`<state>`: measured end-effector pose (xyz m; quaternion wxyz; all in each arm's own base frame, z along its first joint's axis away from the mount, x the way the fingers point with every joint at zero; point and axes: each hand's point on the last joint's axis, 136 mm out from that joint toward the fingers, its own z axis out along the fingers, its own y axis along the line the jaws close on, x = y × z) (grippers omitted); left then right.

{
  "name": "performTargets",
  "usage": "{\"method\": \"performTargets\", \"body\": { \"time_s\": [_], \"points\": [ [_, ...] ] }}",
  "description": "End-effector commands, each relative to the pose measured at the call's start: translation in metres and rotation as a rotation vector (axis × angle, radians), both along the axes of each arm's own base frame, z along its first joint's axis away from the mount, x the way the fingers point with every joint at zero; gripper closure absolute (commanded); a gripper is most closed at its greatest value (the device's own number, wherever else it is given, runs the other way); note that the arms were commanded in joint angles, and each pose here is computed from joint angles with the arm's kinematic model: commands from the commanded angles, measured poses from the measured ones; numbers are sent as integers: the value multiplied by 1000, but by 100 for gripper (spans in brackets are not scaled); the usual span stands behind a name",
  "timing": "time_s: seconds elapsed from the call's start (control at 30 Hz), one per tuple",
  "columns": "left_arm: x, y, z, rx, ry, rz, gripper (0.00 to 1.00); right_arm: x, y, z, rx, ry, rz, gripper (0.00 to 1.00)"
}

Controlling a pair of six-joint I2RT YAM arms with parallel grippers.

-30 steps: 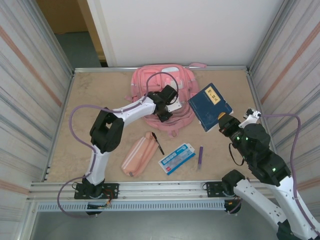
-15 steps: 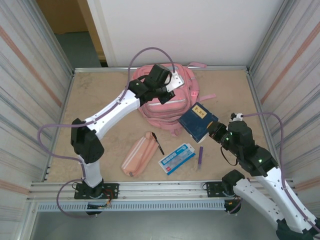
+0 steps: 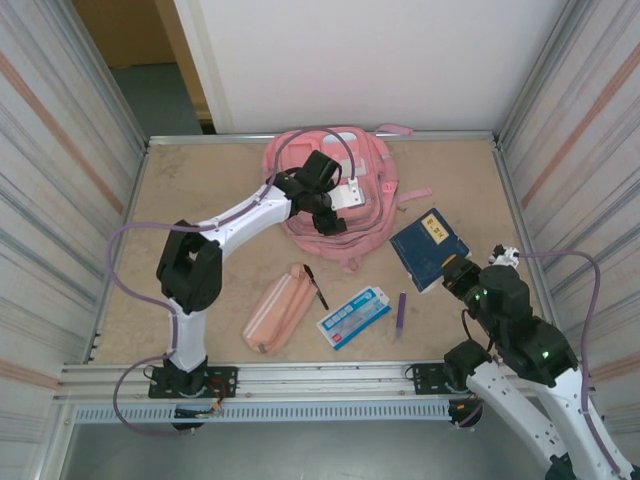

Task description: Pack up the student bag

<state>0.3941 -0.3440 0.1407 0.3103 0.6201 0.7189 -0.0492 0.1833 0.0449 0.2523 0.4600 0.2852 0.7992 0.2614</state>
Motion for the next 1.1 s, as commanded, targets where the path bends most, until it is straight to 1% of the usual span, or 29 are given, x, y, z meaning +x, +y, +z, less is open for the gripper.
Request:
{"method": "performTargets", "body": {
  "time_s": [0.0,0.1,0.13,0.17,0.23,0.27,0.3,0.33,0.37,0.4,0.43,0.47,0.5,0.53,0.63,0.7,0.73,0.77,0.87,0.97,1.07],
  "points": [
    [5,-5,-12,26,2,-40,22,2,-10,18,-26,-41,-45,100],
    [8,-5,-37,53,39,-24,21,5,-9,15,-15,-40,-52,100],
    [9,-4,-54,74,59,-16,21,6,-7,15,-13,-42,-48,100],
    [14,-3,-63,91,54,6,22,7,-6,15,-6,-42,-43,100],
    [33,2,-75,129,-3,82,22,8,-2,15,10,-37,-30,100],
    [42,4,-78,152,-34,116,25,8,0,14,18,-34,-24,100],
    [50,6,-83,172,-50,148,37,10,5,13,26,-34,-9,100],
    [56,7,-85,180,-63,171,53,12,9,12,31,-35,7,100],
    [58,6,-86,180,-59,180,66,14,14,12,39,-36,29,100],
    [55,3,-87,166,-45,168,74,15,19,13,47,-34,47,100],
    [52,-2,-85,145,-32,151,78,16,22,13,53,-28,63,100],
    [47,-7,-80,125,-27,128,85,16,25,13,57,-21,75,100],
    [44,-11,-75,110,-30,106,95,16,27,13,62,-17,80,100],
    [41,-15,-67,97,-39,94,100,17,28,10,65,-10,85,100],
    [31,-25,-39,32,-51,56,100,20,32,4,69,0,91,100],
    [32,-28,-13,-17,-79,67,100,20,34,3,79,12,97,100],
    [33,-28,-6,-25,-87,74,100,20,36,1,88,21,103,100],
    [34,-27,20,-54,-125,82,100,20,38,-2,98,30,106,100],
    [36,-25,60,-99,-173,109,100,24,52,-10,128,64,149,100],
    [39,-25,94,-156,-212,134,100,28,69,-14,169,108,207,100],
    [40,-24,121,-208,-245,160,100,36,83,-21,214,134,227,100]
  ]
}}
